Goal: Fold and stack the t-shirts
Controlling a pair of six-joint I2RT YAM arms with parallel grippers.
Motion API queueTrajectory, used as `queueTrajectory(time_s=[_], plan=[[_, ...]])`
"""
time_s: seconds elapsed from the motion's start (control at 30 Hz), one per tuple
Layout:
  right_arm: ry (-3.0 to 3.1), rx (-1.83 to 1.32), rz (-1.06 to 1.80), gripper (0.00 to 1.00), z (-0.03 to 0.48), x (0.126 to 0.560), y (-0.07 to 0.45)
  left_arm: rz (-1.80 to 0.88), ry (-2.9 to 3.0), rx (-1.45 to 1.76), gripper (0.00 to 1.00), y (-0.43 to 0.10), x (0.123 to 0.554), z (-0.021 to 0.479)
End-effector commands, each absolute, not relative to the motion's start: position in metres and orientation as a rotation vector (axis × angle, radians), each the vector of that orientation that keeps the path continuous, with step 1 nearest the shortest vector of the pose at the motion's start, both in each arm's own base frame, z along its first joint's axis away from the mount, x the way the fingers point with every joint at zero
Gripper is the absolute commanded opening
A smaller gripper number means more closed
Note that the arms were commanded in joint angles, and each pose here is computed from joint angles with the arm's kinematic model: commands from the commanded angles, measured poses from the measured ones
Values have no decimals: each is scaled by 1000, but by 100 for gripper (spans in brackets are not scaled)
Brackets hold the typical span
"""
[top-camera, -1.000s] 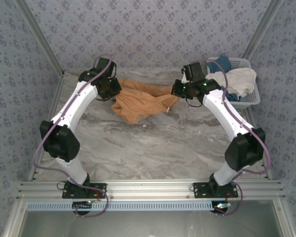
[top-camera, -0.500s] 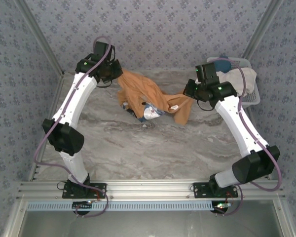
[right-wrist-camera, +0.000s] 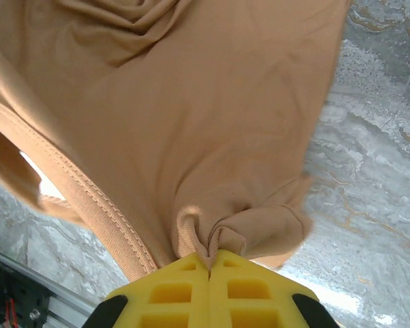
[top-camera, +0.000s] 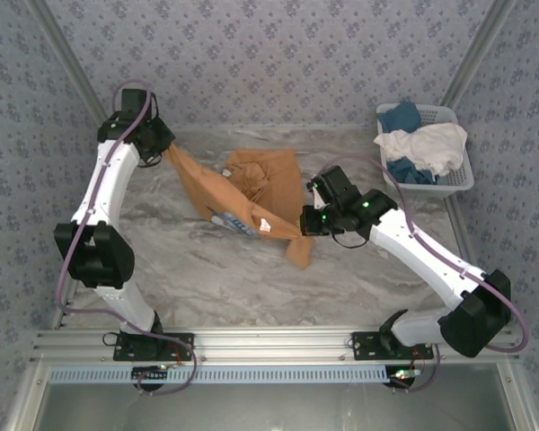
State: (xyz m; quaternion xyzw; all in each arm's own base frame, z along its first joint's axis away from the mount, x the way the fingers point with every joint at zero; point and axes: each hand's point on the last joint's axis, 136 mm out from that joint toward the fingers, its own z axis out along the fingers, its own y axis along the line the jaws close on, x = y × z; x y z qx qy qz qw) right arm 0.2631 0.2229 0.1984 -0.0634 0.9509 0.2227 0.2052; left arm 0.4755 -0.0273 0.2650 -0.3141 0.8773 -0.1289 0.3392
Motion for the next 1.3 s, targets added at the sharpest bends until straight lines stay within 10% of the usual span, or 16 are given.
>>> queueTrajectory(time_s=[0.0, 0.33, 0.67, 1.03, 1.13, 1.27], plan=[[2579, -52, 710, 0, 218, 295, 219, -560, 2211, -787, 0, -54, 499, 289], [2160, 237, 767, 0, 362, 389, 143, -1011, 1897, -618, 0, -123, 590, 410], [1631, 161, 815, 0, 523, 334, 108, -1416, 1445, -461, 0, -153, 581, 542], [2207, -594, 1346, 0, 305, 255, 355, -700, 2021, -740, 0, -57, 596, 358], [2373, -800, 1461, 27, 252, 231, 405, -578, 2161, -807, 37, -34, 591, 306], [2430, -857, 1436, 52, 242, 231, 416, -375, 2295, -811, 62, -16, 564, 280]])
